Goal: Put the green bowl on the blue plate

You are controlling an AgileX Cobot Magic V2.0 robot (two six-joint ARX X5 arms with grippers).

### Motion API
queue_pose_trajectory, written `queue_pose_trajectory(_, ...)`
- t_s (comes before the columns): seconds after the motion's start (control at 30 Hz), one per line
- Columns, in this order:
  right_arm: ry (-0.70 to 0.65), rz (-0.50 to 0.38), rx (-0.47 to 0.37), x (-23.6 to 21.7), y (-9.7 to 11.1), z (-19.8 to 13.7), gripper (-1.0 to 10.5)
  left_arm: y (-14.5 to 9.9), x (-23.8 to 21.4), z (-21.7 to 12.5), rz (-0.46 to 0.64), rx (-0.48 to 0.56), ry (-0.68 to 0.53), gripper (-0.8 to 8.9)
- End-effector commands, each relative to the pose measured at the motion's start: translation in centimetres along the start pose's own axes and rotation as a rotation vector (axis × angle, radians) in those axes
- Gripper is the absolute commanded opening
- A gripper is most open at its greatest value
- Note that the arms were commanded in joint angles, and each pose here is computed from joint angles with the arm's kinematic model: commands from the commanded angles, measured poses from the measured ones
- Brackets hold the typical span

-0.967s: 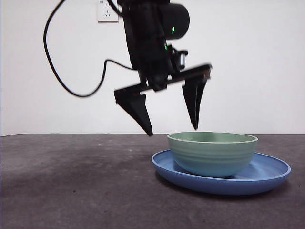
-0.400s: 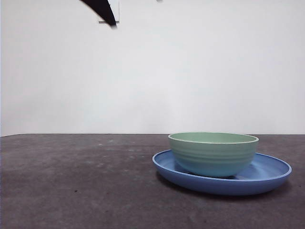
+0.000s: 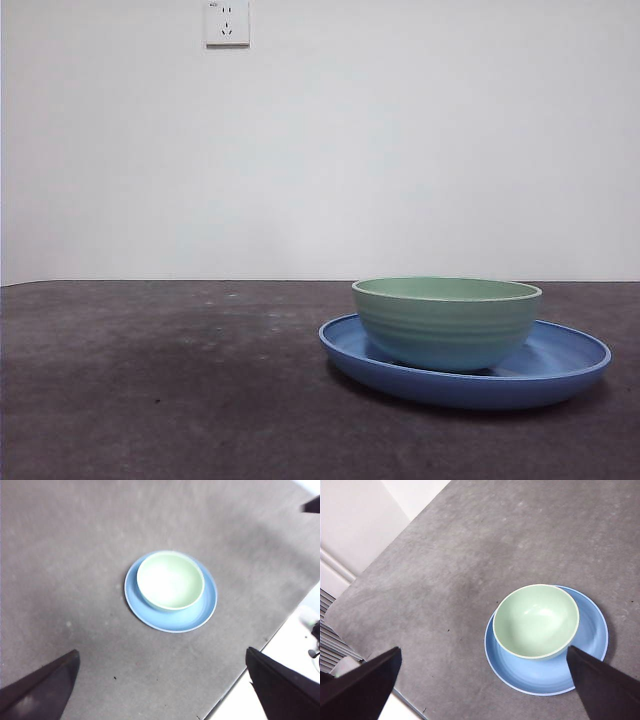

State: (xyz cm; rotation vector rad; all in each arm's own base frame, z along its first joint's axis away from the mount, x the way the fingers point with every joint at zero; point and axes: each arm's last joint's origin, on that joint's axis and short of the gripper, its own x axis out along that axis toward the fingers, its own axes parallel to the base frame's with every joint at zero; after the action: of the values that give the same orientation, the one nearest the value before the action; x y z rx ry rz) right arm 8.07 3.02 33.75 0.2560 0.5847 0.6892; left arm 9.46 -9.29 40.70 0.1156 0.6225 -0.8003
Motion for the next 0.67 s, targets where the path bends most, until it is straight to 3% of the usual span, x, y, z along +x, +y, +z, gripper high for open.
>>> queue_pose_trajectory(0.03, -0.014, 0.006, -0.015, -0.2, 0.2, 0.4, 6.1, 0.0, -1.5, -2.4, -0.007, 0.014, -0.083, 5.35)
queue_pose_trajectory(0.3, -0.015, 0.006, -0.016, -0.2, 0.2, 0.4, 6.1, 0.5, -3.1, -9.0, -0.017, 0.004, -0.174, 5.35)
queue_pose_trajectory(0.67, -0.023, 0.004, -0.010, -0.2, 0.2, 0.4, 6.1, 0.5, -4.1, -10.3, -0.020, 0.003, -0.200, 5.35)
